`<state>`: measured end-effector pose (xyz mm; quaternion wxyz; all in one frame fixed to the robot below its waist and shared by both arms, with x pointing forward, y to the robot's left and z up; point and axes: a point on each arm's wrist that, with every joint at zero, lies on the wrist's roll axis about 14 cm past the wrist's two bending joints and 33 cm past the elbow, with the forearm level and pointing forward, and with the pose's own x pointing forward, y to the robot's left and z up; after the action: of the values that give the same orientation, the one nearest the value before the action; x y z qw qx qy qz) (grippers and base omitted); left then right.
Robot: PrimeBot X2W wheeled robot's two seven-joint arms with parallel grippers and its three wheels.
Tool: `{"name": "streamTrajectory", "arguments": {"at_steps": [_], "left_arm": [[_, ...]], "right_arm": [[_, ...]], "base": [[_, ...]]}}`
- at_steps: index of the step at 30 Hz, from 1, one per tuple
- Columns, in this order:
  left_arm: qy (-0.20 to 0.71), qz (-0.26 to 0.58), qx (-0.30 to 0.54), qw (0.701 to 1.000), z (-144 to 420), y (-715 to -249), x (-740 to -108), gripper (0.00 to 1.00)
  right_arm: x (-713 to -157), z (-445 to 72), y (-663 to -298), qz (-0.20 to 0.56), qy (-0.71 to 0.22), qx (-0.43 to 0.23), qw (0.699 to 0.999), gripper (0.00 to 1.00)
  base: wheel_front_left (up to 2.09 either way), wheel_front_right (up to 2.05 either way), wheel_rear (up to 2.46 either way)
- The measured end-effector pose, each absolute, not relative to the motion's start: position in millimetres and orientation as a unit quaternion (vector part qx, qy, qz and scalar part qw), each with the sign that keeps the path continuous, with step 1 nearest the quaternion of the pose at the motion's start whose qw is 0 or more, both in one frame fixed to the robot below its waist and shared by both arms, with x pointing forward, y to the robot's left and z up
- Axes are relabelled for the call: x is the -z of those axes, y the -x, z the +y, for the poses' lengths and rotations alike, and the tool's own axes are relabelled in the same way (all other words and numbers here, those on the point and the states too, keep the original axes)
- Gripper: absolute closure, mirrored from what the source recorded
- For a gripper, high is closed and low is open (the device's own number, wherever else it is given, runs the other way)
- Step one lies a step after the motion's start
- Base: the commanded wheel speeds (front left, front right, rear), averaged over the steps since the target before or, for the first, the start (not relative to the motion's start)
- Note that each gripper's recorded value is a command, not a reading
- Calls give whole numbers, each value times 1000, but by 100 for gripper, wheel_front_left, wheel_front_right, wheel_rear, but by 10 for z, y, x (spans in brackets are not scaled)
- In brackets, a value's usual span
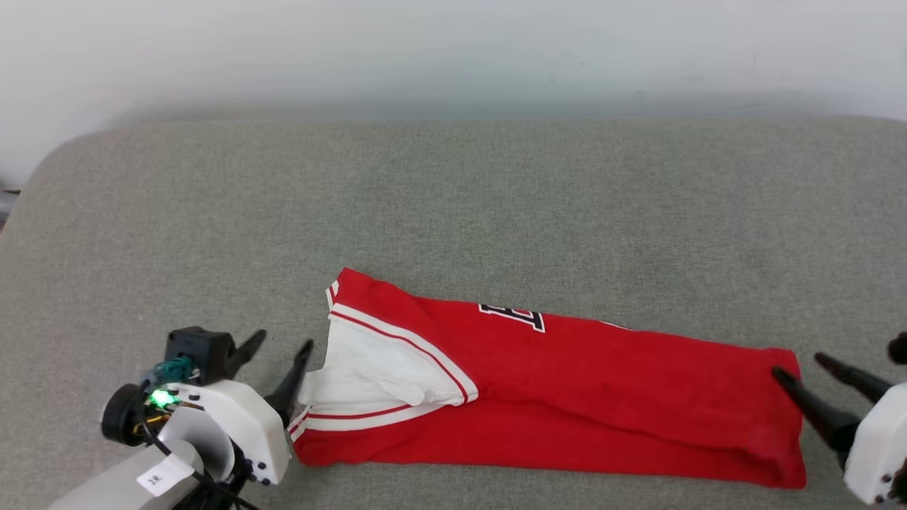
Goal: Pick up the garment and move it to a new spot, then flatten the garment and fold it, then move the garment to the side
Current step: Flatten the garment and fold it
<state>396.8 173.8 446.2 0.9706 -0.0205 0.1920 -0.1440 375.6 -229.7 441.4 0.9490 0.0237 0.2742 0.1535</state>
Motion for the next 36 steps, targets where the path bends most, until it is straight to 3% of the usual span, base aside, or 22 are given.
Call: {"name": "streamTrajectory", "arguments": {"at_steps": [6,16,25,36], "left_arm": [[7,82,79,993,1906,-4172,-4986,0],[-19,-11,-13,1000,2202,-4000,-5242,0],[-26,-28,-73,997,2413,-3799,-5180,0],[-24,-30,-81,996,2353,-3720,-5087,0]], "right_arm": [[-4758,-2450,-3845,247,-35,-140,958,0],[-4466,-2649,-3669,383,-65,-118,914,0],[-4074,-2518,-3657,460,-87,-118,876,0],[-3770,-2073,-3720,487,-115,-151,852,0]], "base": [[0,0,0],[0,0,0],[0,0,0],[0,0,0]]}}
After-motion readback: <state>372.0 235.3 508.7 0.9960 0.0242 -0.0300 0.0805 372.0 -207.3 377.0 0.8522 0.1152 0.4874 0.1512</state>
